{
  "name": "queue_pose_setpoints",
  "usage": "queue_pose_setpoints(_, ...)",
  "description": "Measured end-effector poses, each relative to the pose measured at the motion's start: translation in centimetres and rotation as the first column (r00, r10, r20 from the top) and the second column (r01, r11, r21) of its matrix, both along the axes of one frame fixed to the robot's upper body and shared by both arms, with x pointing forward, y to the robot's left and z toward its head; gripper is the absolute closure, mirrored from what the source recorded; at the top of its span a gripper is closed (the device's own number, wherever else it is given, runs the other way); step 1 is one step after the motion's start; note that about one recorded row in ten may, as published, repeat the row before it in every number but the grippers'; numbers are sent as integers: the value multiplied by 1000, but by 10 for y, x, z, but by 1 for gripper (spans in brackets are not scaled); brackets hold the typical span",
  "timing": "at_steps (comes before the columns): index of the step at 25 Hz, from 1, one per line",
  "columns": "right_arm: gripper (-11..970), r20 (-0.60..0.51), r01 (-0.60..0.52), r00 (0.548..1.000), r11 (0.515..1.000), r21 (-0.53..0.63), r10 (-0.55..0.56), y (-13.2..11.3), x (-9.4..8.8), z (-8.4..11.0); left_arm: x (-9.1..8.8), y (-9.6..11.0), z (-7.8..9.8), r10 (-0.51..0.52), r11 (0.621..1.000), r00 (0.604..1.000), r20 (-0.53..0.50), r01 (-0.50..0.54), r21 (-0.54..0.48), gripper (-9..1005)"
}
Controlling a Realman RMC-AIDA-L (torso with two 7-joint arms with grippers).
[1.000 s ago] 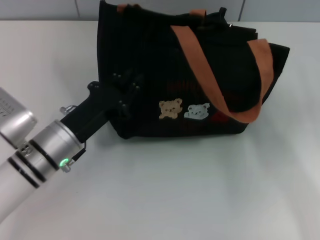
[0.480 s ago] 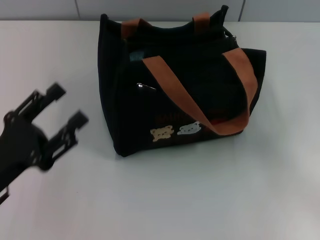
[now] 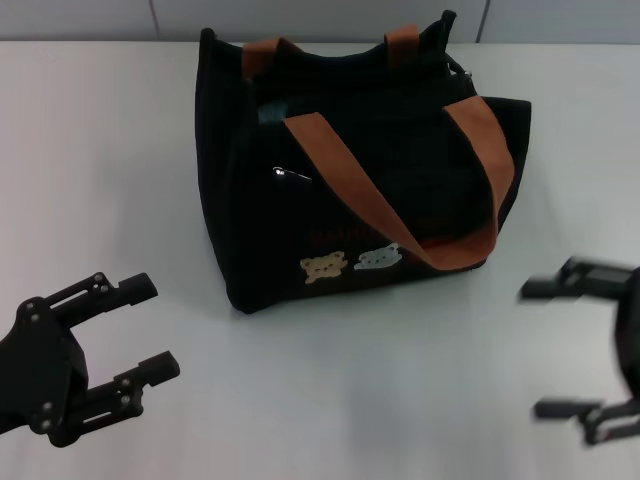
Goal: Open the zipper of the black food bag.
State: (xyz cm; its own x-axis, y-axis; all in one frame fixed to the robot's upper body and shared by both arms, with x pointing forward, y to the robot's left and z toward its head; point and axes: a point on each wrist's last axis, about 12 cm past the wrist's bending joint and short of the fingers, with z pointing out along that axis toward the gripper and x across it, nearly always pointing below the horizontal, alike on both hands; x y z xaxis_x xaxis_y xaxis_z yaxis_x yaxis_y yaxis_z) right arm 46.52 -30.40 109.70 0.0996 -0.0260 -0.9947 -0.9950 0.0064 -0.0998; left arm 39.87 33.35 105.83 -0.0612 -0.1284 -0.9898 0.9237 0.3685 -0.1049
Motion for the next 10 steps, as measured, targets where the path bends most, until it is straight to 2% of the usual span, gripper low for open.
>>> queue_pose_setpoints(3,122,-18,-57,998,997,-43,56,18,2,-8,1,1,1,-8,1000,1000,1,8,6,272)
queue_pose_setpoints(10,122,-25,-39,999,998,-52,38,30,4,-15,4,-1,1,-34,999,999,-15,34,23,272)
